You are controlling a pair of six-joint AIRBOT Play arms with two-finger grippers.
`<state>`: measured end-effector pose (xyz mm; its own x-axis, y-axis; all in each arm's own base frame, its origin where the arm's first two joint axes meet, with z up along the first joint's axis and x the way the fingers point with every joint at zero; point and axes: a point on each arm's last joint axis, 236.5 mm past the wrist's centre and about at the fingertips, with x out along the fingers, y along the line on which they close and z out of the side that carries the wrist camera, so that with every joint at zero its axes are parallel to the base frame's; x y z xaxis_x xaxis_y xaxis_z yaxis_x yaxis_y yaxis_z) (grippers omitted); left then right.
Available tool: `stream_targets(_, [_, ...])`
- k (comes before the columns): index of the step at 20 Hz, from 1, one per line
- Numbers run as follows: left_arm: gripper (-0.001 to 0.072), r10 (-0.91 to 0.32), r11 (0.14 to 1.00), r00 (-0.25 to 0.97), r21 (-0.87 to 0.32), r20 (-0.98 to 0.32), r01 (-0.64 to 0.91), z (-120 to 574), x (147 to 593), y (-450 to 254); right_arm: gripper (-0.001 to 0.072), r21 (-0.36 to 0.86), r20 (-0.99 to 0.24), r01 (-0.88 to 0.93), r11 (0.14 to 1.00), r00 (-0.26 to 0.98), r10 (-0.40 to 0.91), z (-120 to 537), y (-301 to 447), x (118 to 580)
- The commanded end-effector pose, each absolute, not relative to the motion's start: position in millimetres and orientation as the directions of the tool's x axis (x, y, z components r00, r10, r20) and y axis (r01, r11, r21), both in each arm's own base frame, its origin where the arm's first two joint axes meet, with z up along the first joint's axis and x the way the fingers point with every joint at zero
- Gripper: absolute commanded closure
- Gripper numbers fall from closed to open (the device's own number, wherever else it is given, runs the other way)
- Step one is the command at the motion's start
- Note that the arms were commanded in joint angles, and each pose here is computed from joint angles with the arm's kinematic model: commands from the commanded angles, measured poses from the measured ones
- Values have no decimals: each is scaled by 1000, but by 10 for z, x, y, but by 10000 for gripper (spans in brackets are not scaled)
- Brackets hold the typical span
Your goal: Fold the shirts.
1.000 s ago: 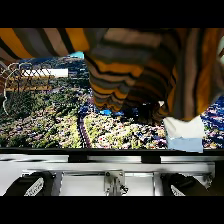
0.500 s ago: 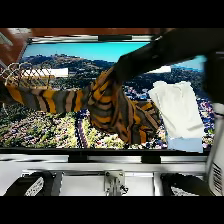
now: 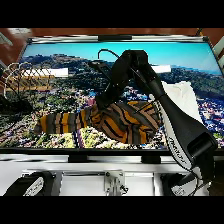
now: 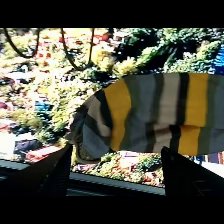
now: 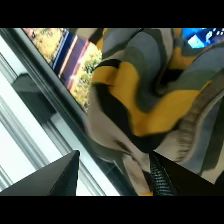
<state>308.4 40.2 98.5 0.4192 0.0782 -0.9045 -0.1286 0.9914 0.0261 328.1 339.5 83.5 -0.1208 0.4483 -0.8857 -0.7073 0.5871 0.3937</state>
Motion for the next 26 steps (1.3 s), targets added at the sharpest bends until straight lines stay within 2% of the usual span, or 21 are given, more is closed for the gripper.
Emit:
stream_targets(1, [56, 5, 991, 421, -51, -907, -121, 978, 3092, 227, 168, 341, -930, -711, 616, -157, 333, 813, 3026, 3190])
stream_targets(5, [56, -207, 978, 424, -199, -882, 62, 1025, 3146, -454, 168, 126, -977, -596, 793, 63, 203, 1176, 2080, 3622])
stream_targets(7, [56, -252, 967, 437, -203, -864, 156, 1002, 3238, -795, 168, 127, -975, -478, 869, 99, 197, 1303, 1690, 3731])
stream_targets(9, [52, -297, 945, 412, -203, -861, 256, 896, 3261, -1176, 168, 162, -973, -390, 906, 90, 213, 1372, 1426, 3726])
stream_targets(11, [23, -319, 904, 311, -188, -895, 385, 631, 3141, -1543, 168, 226, -965, -345, 911, 45, 257, 1309, 1310, 3614])
stream_targets(13, [23, -280, 866, 225, -145, -933, 479, 304, 3041, -1751, 168, 254, -967, -277, 927, -57, 248, 1031, 1113, 3344])
stream_targets(15, [23, -254, 838, 193, -116, -948, 533, 64, 3044, -1911, 168, 276, -958, -230, 933, -146, 247, 735, 995, 3007])
stream_targets(18, [24, -276, 741, 204, -73, -939, 668, -84, 3088, -2192, 168, 318, -939, -183, 930, -197, 282, 370, 1013, 2568])
stream_targets(21, [25, -333, 711, 275, -49, -902, 701, -28, 3235, -2410, 168, 398, -900, -124, 909, -247, 360, 115, 1180, 2237])
stream_targets(24, [33, -368, 651, 276, -34, -888, 759, -64, 3225, -2594, 168, 436, -876, -77, 897, -266, 403, -77, 1275, 2131])
stream_targets(26, [33, -363, 642, 254, -43, -896, 766, -177, 3198, -2652, 168, 463, -866, -64, 884, -246, 436, -131, 1351, 2159])
